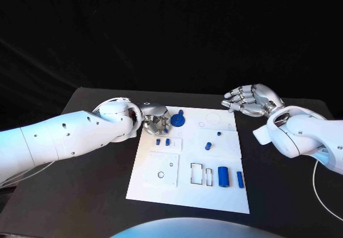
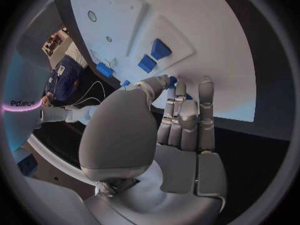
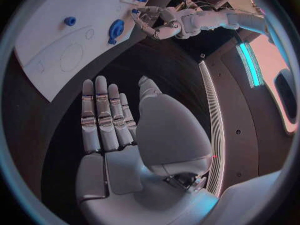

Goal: Assemble the parts on the task board

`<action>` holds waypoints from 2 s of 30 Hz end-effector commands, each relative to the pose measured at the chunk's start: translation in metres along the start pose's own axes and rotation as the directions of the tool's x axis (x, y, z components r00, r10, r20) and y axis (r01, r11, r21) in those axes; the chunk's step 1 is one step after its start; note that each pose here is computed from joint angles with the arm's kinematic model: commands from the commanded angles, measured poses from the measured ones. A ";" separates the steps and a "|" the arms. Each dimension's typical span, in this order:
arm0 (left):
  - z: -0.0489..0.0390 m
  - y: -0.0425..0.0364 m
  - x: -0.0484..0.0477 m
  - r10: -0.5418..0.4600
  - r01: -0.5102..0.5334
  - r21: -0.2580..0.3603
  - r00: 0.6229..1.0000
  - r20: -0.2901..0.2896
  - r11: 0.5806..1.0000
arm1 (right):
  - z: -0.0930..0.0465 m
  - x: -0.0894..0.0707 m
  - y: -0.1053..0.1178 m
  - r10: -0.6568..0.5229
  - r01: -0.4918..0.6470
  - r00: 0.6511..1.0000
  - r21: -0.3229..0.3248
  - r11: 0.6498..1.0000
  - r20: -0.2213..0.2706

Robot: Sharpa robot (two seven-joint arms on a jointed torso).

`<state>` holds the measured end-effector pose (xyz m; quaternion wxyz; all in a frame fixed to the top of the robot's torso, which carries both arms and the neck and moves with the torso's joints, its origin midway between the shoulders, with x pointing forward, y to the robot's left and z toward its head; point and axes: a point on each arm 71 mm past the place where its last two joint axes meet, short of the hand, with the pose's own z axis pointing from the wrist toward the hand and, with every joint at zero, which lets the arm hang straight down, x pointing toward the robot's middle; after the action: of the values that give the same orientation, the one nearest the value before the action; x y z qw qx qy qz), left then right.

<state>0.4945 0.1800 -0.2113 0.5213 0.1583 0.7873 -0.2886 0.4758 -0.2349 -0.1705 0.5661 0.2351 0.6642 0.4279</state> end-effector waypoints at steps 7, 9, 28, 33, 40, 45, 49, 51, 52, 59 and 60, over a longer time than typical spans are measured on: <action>0.0004 0.0001 0.0037 0.003 -0.003 -0.012 1.000 -0.031 1.000 | 0.000 0.000 0.000 -0.003 0.003 1.000 -0.008 1.000 -0.003; 0.0003 0.0002 0.0035 0.003 -0.003 -0.012 1.000 -0.027 1.000 | 0.000 0.000 0.000 -0.003 0.003 1.000 -0.007 1.000 -0.003; -0.0006 0.0005 0.0025 0.002 -0.002 -0.017 1.000 -0.010 1.000 | 0.000 0.000 0.000 -0.003 0.003 1.000 -0.004 1.000 -0.004; -0.0013 0.0009 0.0026 0.002 -0.002 -0.018 1.000 -0.010 1.000 | 0.000 0.000 0.000 -0.003 0.003 1.000 -0.003 1.000 -0.003; -0.0032 0.0022 0.0026 0.001 -0.001 -0.021 1.000 -0.007 1.000 | 0.000 -0.001 -0.001 -0.004 0.004 1.000 -0.001 1.000 -0.002; -0.0041 0.0024 0.0028 0.001 -0.001 -0.021 1.000 -0.006 1.000 | 0.000 -0.001 -0.001 -0.004 0.004 1.000 0.000 1.000 -0.001; -0.0046 0.0023 0.0030 0.000 -0.001 -0.020 1.000 -0.005 1.000 | 0.000 -0.001 -0.001 -0.005 0.005 1.000 0.000 1.000 0.000; -0.0046 0.0023 0.0030 0.000 0.000 -0.019 1.000 -0.004 1.000 | 0.000 -0.001 -0.001 -0.005 0.005 1.000 0.000 1.000 0.000; -0.0047 0.0022 0.0031 0.000 0.000 -0.019 1.000 -0.004 1.000 | 0.000 -0.001 -0.002 -0.005 0.005 1.000 0.000 1.000 0.000; -0.0048 0.0013 0.0032 0.000 0.000 -0.014 1.000 -0.003 1.000 | 0.000 -0.001 -0.002 -0.005 0.005 1.000 0.000 1.000 0.000; -0.0048 0.0013 0.0032 0.000 0.000 -0.014 1.000 -0.003 1.000 | 0.000 -0.001 -0.002 -0.005 0.005 1.000 0.000 1.000 0.000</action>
<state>0.4910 0.1853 -0.2140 0.5194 0.1531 0.7929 -0.2795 0.4768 -0.2373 -0.1712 0.5676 0.2371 0.6644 0.4246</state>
